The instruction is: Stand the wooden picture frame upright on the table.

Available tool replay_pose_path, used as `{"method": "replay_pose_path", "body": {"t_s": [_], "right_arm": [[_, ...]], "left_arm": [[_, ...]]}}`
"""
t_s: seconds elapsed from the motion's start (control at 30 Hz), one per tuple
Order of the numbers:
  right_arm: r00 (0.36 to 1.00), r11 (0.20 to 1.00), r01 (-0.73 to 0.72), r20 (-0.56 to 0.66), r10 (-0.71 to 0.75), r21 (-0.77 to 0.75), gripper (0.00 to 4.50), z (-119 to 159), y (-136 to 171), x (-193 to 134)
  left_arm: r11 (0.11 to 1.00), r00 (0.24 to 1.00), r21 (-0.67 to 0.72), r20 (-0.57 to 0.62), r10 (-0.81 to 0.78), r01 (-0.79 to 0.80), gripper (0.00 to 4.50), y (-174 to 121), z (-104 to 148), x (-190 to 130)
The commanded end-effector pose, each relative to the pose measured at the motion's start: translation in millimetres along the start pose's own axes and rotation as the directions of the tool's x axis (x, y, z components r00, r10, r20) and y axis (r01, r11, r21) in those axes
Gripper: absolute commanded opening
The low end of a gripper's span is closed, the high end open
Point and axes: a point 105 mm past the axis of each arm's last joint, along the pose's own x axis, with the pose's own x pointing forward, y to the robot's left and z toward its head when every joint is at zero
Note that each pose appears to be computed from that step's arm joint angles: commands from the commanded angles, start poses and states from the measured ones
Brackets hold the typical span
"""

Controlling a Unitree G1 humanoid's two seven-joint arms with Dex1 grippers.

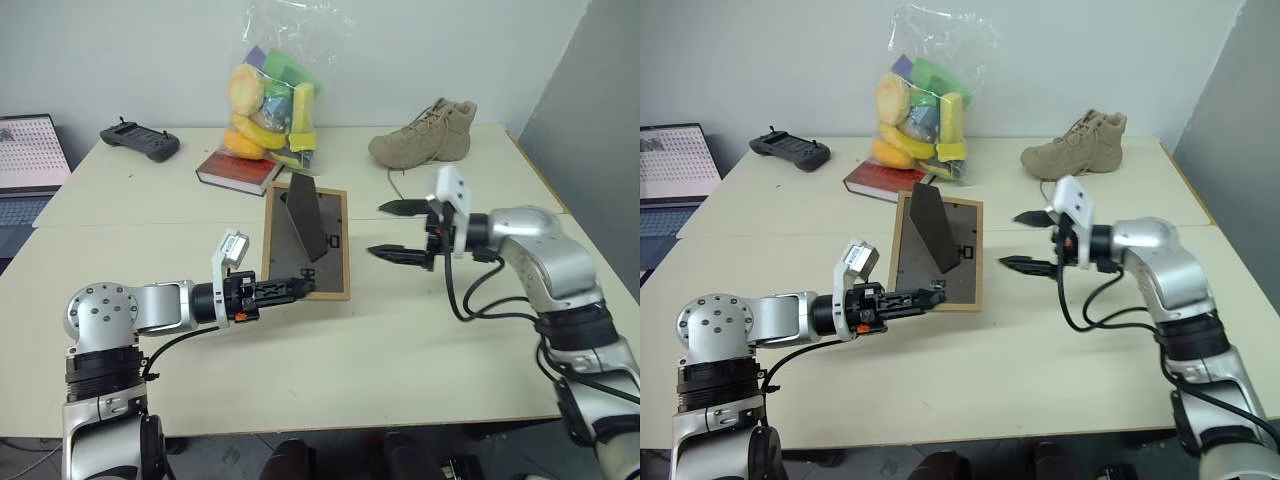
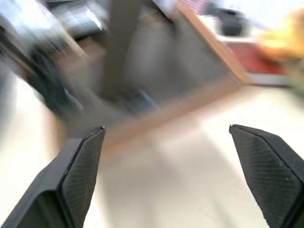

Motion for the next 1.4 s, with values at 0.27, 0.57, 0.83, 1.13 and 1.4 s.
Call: {"method": "replay_pose_path", "body": {"t_s": [0.27, 0.57, 0.83, 1.13, 1.4], "right_arm": [[0.944, 0.45, 0.315, 0.324, -0.058, -0.836, 4.45, 26.8, 15.6, 41.6], [0.893, 0.382, 0.402, 0.448, 0.035, -0.832, 3.48, 42.4, 24.1, 55.4], [0.868, 0.356, 0.44, 0.492, 0.067, -0.824, 1.58, 49.9, 25.1, 52.5], [0.898, 0.55, 0.383, 0.438, -0.034, -0.742, 1.31, 32.0, 4.1, 48.5], [0.972, 0.999, 0.031, 0.233, -0.025, -0.025, 1.31, -2.2, -17.0, 73.3]], "left_arm": [[0.982, 0.983, -0.041, 0.0, -0.185, 0.185, 1.36, -43.1, 0.4, 8.0], [0.983, 0.984, -0.032, -0.002, -0.179, 0.179, 1.36, -42.6, -11.0, 8.2], [0.983, 0.984, -0.02, 0.001, -0.181, 0.181, 2.02, -44.0, -17.4, 12.3], [0.993, 0.952, 0.02, 0.282, -0.12, 0.119, 3.88, -38.4, 25.8, -17.4], [0.916, 0.888, 0.257, 0.423, 0.182, -0.309, 4.5, -57.3, 22.6, -37.5]]}}
